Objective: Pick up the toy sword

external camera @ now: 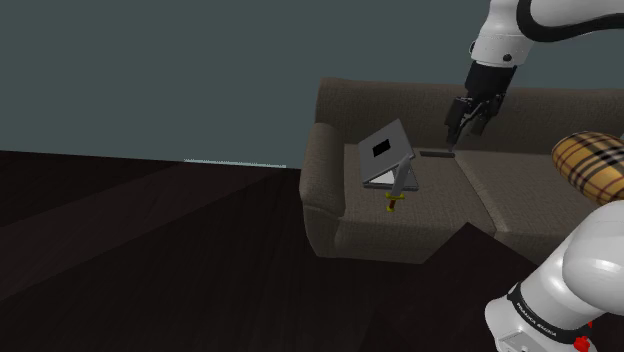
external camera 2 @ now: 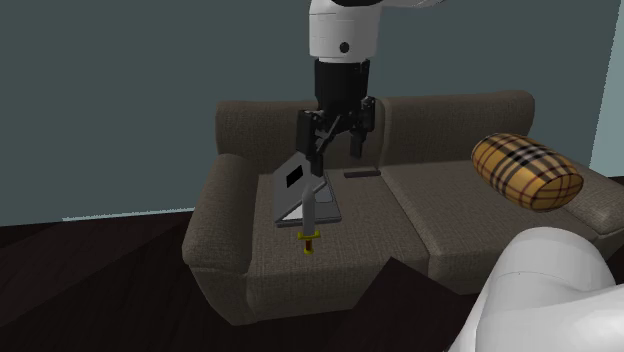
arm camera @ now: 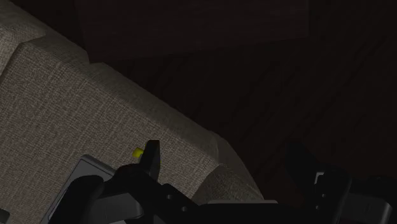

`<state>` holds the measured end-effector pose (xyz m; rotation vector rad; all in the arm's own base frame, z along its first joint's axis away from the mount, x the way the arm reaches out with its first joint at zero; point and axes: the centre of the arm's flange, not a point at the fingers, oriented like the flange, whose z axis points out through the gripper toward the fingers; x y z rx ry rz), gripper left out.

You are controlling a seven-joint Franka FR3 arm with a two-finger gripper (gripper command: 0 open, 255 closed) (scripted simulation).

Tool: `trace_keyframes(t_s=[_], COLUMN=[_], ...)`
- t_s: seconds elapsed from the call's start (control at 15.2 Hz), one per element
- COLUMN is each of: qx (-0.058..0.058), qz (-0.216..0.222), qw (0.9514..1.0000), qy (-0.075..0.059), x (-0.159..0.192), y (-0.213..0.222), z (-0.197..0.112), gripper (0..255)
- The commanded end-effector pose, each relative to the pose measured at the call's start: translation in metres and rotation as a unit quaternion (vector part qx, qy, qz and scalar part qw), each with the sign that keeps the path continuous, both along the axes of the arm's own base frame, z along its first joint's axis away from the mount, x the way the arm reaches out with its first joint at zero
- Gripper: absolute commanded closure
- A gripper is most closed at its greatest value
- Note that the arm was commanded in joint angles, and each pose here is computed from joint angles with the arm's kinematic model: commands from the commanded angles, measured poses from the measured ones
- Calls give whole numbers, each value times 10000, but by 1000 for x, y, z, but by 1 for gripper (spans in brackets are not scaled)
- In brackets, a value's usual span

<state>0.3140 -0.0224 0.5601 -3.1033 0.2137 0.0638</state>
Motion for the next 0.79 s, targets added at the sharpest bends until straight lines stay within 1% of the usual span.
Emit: trace_keyframes(t_s=[0.0, 0.13, 0.33, 0.53, 0.73], qx=[0, 8, 21, 33, 45], qz=[0, 277, 692, 1106, 1518], qw=[10000, 9996, 9974, 9934, 9875], qy=[0, -79, -198, -317, -435], x=[0, 0, 2, 6, 13], y=[0, -14, -35, -55, -75], z=[0, -22, -56, -89, -122], gripper=[0, 0, 0, 0, 0])
